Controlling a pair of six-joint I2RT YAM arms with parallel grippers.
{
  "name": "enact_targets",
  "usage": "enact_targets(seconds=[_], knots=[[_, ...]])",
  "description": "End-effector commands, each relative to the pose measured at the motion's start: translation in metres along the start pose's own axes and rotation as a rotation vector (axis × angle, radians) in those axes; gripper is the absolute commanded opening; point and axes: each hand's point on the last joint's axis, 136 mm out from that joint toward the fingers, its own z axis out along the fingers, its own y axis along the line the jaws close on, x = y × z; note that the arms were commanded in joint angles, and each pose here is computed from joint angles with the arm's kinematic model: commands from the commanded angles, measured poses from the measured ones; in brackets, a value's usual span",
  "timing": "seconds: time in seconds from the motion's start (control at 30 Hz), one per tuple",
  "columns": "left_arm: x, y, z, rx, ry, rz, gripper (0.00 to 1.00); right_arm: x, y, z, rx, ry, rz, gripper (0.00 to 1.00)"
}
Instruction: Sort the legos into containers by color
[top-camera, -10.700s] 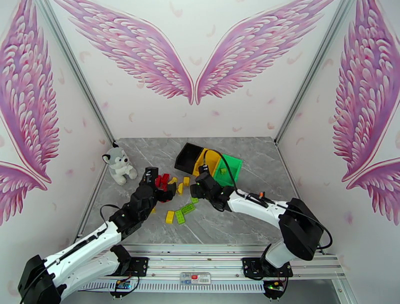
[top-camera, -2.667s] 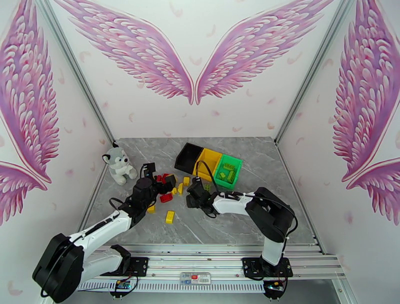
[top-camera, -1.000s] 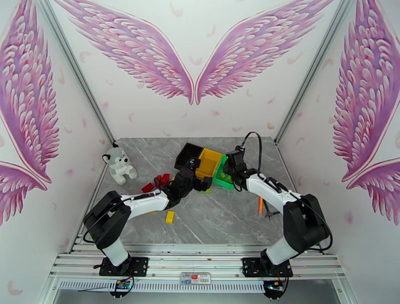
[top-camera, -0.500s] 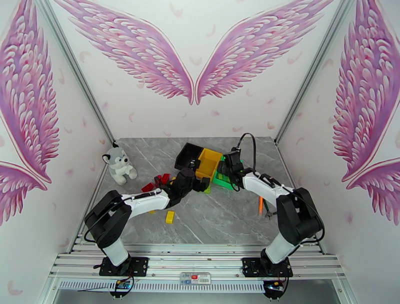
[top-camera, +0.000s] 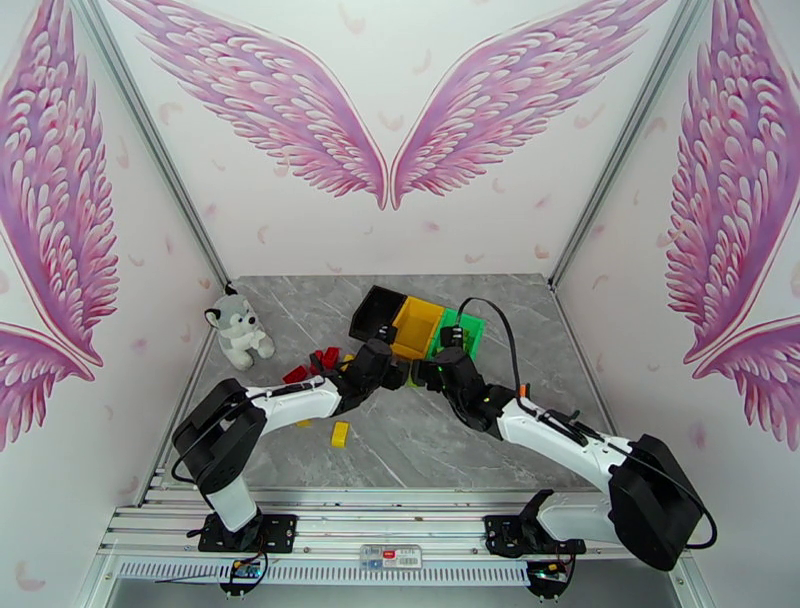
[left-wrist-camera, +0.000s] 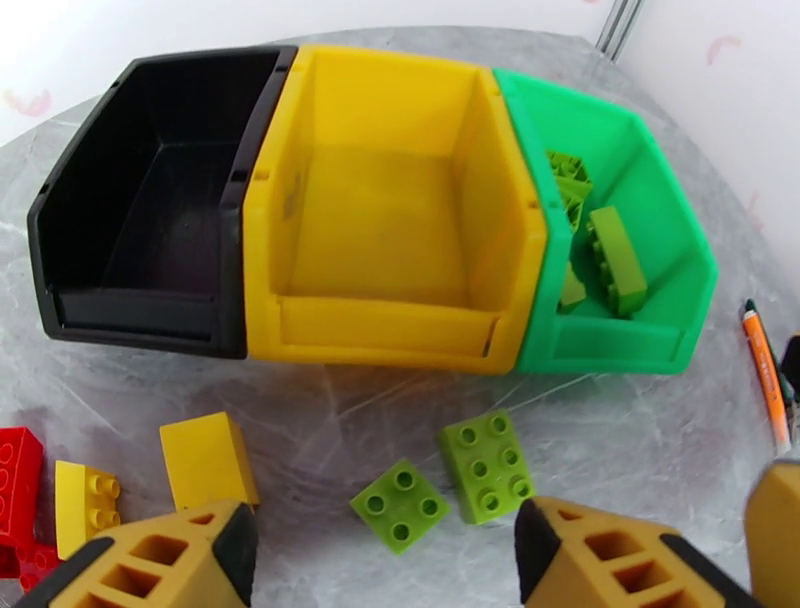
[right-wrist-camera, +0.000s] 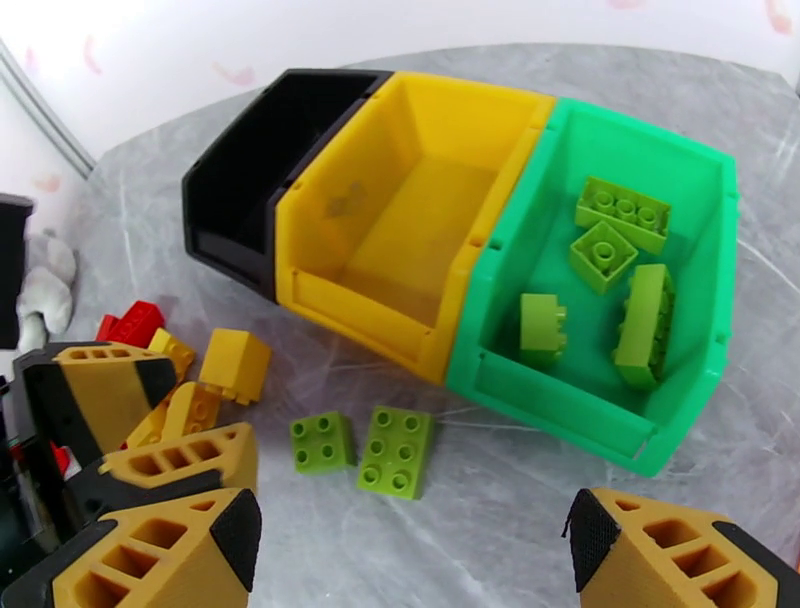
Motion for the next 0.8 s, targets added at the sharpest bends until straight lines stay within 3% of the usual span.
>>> enact_targets(seconds=[0.0,0.33,0.6,0.77], knots=[[0.02,0.009,0.005,-0.058,0.048,-0.023,0.66,0.007,0.001,-0.002,0.003,-0.021,-0.025,0.87],[0.036,-0.009,0.017,-0.087,0.076,-0.039,0.64,0.032,0.008,0.002,-0.038,-0.023,-0.067,0.84],[0.042,-0.011,0.038,-0.13,0.092,-0.057,0.61,0.012,0.027,0.001,-0.074,-0.03,-0.086,0.89],[0.032,-0.008,0.042,-0.151,0.068,-0.064,0.61,0.018,0.018,-0.005,-0.072,-0.049,-0.082,0.91]])
